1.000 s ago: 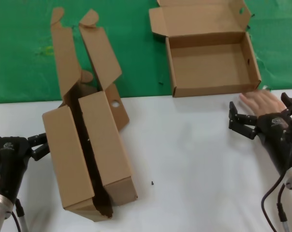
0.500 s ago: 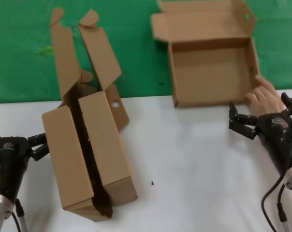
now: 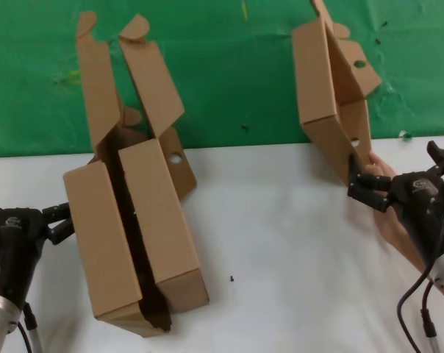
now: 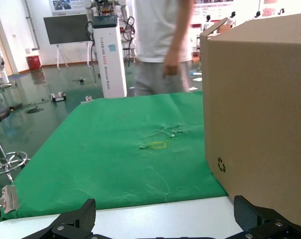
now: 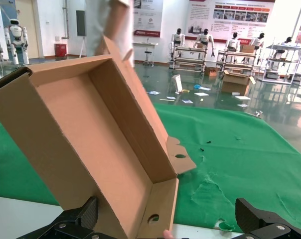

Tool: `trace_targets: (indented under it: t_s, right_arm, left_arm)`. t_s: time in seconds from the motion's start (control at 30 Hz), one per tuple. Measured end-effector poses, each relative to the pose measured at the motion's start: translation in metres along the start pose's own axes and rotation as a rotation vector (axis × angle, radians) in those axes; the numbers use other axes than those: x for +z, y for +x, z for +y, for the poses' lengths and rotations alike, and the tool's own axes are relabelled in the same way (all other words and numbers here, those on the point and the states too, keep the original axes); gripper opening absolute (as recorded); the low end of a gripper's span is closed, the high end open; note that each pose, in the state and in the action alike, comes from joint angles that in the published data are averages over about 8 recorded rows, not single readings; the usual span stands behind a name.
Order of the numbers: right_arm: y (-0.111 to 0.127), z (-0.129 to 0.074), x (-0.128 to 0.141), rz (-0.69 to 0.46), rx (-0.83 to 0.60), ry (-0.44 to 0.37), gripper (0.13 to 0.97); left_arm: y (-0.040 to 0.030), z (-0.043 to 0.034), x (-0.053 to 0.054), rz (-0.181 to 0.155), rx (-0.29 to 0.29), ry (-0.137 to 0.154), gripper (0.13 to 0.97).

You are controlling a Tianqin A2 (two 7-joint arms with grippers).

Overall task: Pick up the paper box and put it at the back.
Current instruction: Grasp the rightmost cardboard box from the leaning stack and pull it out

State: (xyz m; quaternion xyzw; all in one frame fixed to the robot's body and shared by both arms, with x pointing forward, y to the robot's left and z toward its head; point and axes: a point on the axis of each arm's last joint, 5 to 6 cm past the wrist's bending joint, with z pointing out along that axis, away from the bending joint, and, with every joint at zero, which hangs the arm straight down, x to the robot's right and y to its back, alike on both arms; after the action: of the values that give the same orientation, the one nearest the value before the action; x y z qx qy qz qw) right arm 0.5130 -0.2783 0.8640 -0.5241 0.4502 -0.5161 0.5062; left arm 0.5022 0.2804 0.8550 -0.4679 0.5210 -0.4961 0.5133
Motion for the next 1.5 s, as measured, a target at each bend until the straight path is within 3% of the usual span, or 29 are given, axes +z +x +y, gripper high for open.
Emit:
trace_targets:
  t_s: [1.5]
  right_arm:
    - [0.0000,0.0000,0.0000,0.000,0.000,0.000,0.966]
  left_arm:
    - [0.0000,0.0000,0.0000,0.000,0.000,0.000,0.966]
